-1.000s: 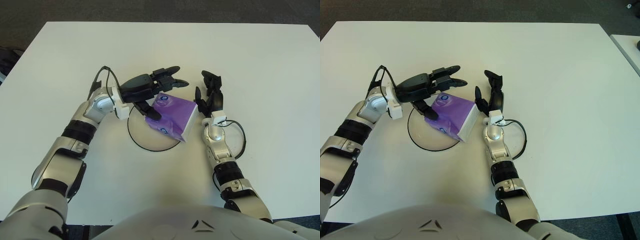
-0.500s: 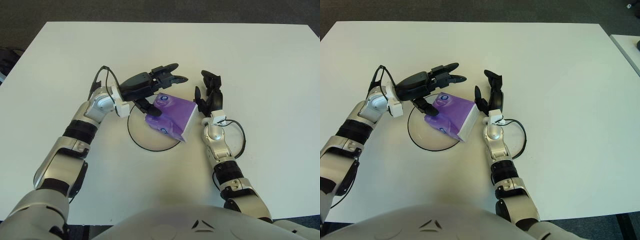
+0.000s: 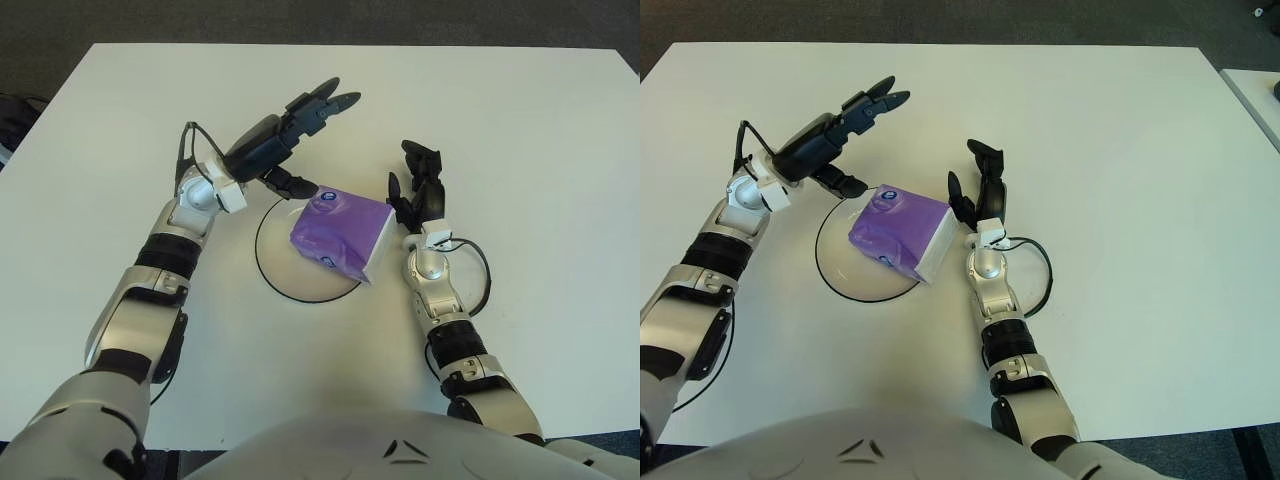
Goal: Put the tissue paper into the plate.
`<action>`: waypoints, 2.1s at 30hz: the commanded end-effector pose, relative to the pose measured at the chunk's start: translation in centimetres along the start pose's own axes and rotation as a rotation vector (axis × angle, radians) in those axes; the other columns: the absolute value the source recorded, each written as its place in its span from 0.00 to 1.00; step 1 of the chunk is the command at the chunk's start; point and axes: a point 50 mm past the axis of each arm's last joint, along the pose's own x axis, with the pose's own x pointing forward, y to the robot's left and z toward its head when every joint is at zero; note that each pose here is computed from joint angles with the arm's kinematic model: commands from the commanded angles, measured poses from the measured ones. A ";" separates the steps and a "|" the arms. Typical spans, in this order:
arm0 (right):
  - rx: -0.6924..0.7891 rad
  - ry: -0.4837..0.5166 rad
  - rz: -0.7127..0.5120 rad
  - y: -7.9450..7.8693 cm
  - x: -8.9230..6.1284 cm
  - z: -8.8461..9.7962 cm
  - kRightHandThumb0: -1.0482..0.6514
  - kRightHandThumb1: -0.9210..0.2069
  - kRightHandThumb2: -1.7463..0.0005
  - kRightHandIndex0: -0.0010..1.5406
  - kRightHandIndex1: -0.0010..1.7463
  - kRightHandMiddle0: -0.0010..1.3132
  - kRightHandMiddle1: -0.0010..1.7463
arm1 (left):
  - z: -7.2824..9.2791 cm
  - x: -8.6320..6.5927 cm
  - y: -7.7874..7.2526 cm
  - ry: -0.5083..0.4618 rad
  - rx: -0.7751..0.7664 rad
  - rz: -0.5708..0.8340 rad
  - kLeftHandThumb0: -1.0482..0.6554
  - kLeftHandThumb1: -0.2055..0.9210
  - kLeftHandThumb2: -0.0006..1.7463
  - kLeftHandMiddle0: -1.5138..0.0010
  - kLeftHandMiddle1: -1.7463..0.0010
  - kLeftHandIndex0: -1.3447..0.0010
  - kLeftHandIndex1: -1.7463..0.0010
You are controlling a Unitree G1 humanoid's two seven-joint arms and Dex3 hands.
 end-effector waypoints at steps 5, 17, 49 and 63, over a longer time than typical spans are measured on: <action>-0.122 0.459 0.004 -2.9 -7.1 -8.5 0.25 0.03 0.69 0.14 0.33 0.00 0.57 | -2.2 0.5 1.9 0.088 -0.077 0.168 0.14 1.00 0.49 0.99 1.00 1.00 0.99; -0.094 0.460 0.004 -3.1 -7.1 -8.6 0.27 0.03 0.67 0.13 0.32 0.00 0.54 | -2.9 0.3 2.0 0.174 -0.138 0.370 0.11 1.00 0.55 1.00 1.00 1.00 1.00; -0.068 0.461 -0.002 -3.6 -7.2 -8.8 0.28 0.07 0.64 0.12 0.33 0.00 0.57 | -6.5 -4.4 1.6 0.585 -0.367 0.650 0.03 1.00 0.57 1.00 1.00 0.98 0.99; -0.057 0.453 -0.019 -3.8 -7.2 -8.6 0.28 0.07 0.64 0.13 0.34 0.00 0.57 | -6.4 -6.6 -1.6 0.654 -0.379 0.691 0.07 1.00 0.58 1.00 1.00 1.00 0.90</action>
